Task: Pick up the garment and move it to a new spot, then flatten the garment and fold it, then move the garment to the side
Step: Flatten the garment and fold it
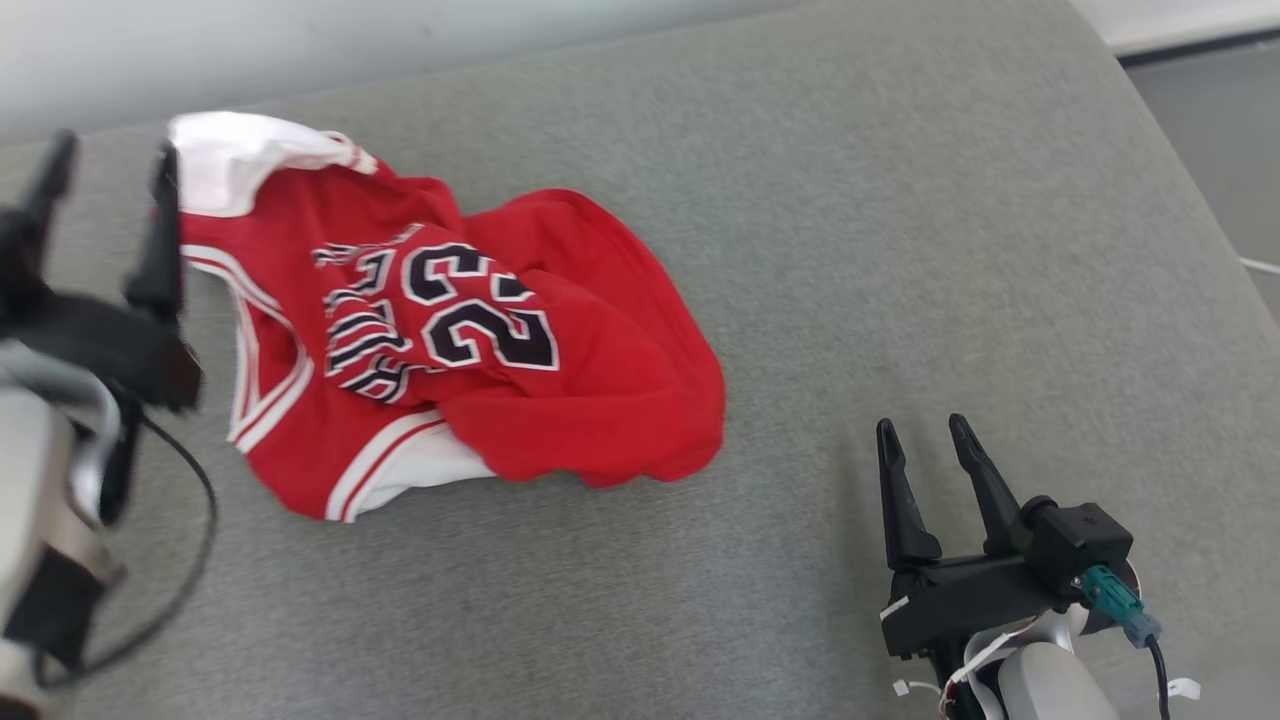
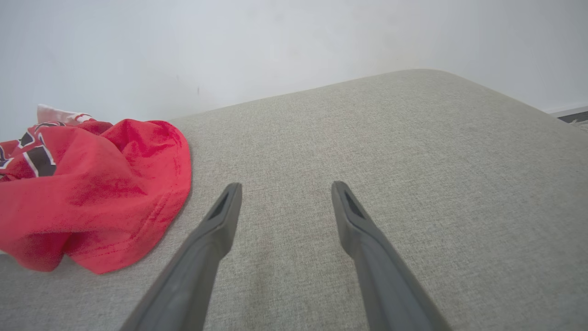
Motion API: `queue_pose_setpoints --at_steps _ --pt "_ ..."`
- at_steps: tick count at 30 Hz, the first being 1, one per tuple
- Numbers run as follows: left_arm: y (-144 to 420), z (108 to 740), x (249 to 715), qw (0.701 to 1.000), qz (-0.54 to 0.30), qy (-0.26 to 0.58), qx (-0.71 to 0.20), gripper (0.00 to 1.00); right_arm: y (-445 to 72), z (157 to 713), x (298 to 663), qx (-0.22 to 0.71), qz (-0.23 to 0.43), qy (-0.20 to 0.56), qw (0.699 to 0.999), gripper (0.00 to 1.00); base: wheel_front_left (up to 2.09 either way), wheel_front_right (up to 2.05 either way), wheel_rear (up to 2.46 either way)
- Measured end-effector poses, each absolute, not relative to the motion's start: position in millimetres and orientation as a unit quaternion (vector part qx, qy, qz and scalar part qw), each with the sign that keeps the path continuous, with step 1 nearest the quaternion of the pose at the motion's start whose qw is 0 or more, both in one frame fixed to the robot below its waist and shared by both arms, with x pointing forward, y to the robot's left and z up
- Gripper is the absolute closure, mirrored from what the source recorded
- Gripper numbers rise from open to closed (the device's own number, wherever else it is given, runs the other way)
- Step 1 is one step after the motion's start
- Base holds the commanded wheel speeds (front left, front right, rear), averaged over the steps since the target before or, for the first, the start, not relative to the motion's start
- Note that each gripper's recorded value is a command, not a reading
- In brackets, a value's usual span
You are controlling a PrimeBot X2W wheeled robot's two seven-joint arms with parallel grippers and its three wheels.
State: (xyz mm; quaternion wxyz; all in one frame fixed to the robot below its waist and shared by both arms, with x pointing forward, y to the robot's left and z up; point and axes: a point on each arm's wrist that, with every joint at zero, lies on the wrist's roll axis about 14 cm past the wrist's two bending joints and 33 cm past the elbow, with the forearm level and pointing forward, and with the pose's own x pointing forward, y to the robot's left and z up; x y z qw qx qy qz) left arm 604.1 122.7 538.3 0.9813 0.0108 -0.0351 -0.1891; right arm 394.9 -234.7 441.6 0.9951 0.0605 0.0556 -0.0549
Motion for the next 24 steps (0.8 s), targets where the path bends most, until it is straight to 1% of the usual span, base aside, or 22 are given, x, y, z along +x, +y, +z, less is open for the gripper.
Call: queue_pose_setpoints --at_steps 1,5,11,13,16,19,24 --pt "125.4 535.0 596.8 0.983 -0.183 -0.031 -0.002 0.00 -231.6 442.7 396.1 0.062 -0.051 0.053 0.995 0.00 0.00 0.00 0.00" --pt "129.7 510.2 563.8 0.984 -0.179 0.005 -0.004 0.00 -217.6 446.0 400.9 0.067 -0.030 0.048 0.996 0.00 0.00 0.00 0.00" --pt "121.7 460.4 513.5 0.979 -0.179 0.094 -0.043 0.00 -204.9 450.1 404.6 0.071 -0.012 0.042 0.996 0.00 0.00 0.00 0.00" --pt "122.9 443.5 500.9 0.976 -0.176 0.127 -0.035 0.00 -203.1 451.8 404.9 0.072 -0.009 0.040 0.997 0.00 0.00 0.00 0.00" --pt "124.1 421.6 485.6 0.970 -0.168 0.173 -0.035 0.00 -204.9 452.7 403.3 0.072 -0.012 0.038 0.997 0.00 0.00 0.00 0.00" --pt "118.5 414.2 475.4 0.964 -0.166 0.198 -0.058 0.00 -207.0 450.2 398.2 0.072 -0.016 0.043 0.996 0.00 0.00 0.00 0.00" --pt "115.1 401.0 461.2 0.954 -0.165 0.240 -0.068 0.00 -207.9 451.9 395.3 0.069 -0.017 0.041 0.997 0.00 0.00 0.00 0.00"
